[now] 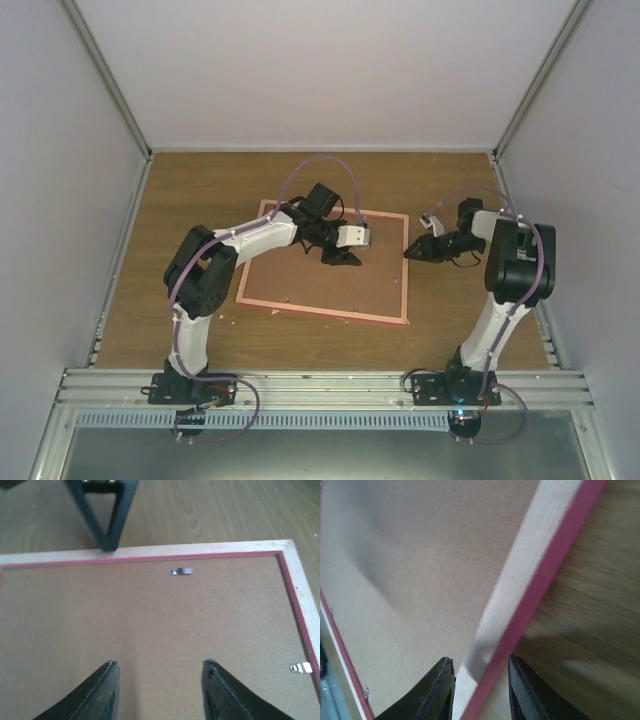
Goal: Put the photo into the frame
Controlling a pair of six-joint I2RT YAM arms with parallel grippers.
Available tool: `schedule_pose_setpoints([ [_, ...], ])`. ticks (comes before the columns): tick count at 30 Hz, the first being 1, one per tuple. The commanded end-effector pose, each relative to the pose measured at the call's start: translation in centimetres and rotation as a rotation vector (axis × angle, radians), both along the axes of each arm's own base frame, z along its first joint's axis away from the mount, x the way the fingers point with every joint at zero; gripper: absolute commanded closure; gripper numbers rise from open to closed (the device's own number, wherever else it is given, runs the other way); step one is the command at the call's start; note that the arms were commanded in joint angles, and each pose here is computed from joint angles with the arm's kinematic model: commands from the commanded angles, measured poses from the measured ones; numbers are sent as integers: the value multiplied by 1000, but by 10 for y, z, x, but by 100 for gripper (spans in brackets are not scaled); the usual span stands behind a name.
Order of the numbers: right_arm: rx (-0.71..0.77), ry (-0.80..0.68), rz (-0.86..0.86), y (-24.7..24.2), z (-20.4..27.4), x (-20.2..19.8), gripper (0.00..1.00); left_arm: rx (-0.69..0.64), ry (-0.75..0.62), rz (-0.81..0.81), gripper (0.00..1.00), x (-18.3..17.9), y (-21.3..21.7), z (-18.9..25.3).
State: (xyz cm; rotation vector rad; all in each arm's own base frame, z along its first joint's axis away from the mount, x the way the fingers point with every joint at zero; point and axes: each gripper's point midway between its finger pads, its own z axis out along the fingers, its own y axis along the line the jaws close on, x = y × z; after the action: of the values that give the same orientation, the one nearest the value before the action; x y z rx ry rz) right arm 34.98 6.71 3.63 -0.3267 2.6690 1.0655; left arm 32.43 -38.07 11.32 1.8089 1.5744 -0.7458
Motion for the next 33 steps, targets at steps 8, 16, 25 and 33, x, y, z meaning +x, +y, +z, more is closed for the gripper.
schedule_pose_setpoints([
  [8, 262, 101, 84, 81, -9, 7, 80, -22, -101, -164, 68, -38, -7, -13],
  [16, 224, 147, 46, 77, -34, 8, 90, 43, -146, -121, 74, -35, -14, -38],
  [25, 218, 151, 42, 77, -44, 4, 91, 85, -169, -109, 78, -32, -24, -54],
  [33, 180, 162, 67, 86, -52, -3, 93, 145, -207, -87, 81, -25, -26, -77],
])
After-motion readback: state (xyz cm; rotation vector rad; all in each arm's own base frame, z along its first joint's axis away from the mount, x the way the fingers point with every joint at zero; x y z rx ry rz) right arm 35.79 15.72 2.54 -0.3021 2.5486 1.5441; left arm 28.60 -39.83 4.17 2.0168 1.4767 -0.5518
